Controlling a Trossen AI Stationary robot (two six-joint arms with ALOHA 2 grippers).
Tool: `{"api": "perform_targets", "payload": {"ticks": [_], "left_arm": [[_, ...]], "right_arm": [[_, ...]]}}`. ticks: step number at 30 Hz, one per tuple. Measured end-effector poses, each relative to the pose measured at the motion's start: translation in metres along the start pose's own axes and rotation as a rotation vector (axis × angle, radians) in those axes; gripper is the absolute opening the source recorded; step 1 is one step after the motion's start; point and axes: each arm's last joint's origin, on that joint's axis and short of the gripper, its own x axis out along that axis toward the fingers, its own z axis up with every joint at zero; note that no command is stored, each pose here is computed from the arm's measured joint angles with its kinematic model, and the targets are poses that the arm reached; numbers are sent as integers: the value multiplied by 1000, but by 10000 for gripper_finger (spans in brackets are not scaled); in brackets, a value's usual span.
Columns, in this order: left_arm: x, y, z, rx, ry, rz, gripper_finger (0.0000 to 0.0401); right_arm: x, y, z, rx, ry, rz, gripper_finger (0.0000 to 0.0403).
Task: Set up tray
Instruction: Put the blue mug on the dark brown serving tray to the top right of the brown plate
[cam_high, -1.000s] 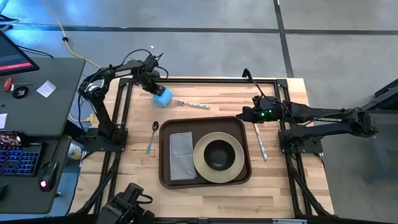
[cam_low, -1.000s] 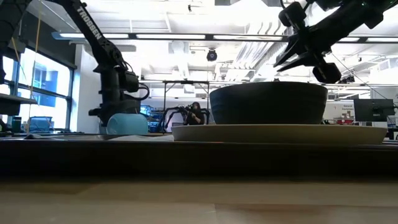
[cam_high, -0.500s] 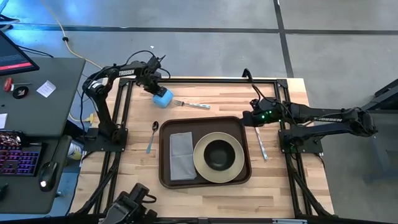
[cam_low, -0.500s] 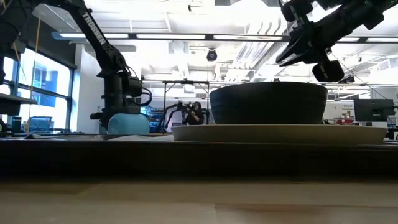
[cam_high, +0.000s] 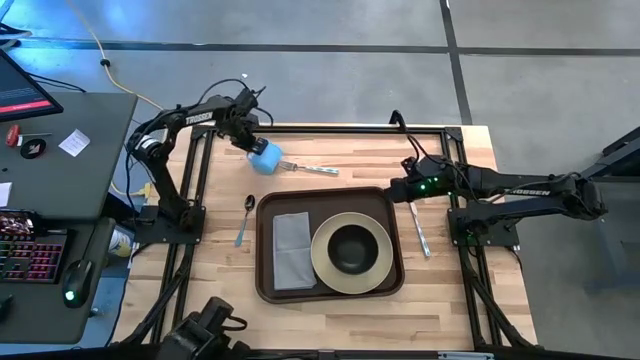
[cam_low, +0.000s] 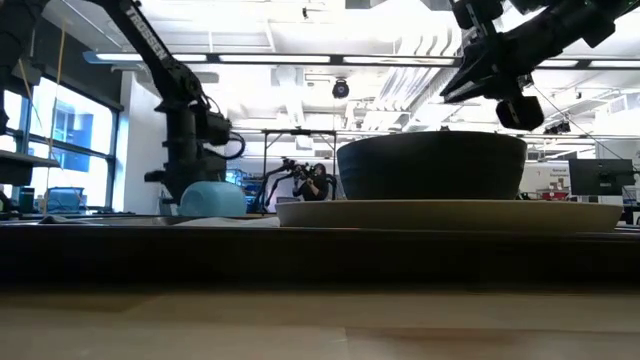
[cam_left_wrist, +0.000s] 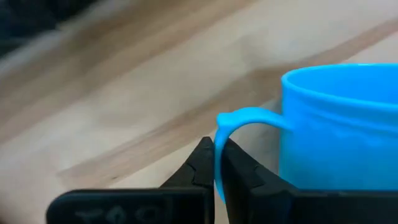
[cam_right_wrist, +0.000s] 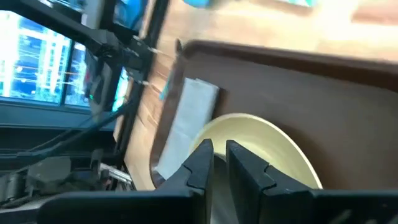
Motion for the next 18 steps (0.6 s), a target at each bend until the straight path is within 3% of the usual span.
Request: {"api": "perform_targets", "payload": {"ticks": [4, 10, 18], "left_arm": [[-34, -5, 3, 9, -87, -56, 43], [-87, -21, 1, 104, -271, -246, 43], [-134, -63, -11, 341, -465, -442, 43]], "right_arm": [[0, 8, 5, -61, -72, 70, 32], [-6, 27, 16, -248, -221, 227, 30], [-19, 68, 55, -430, -351, 191, 30]]}}
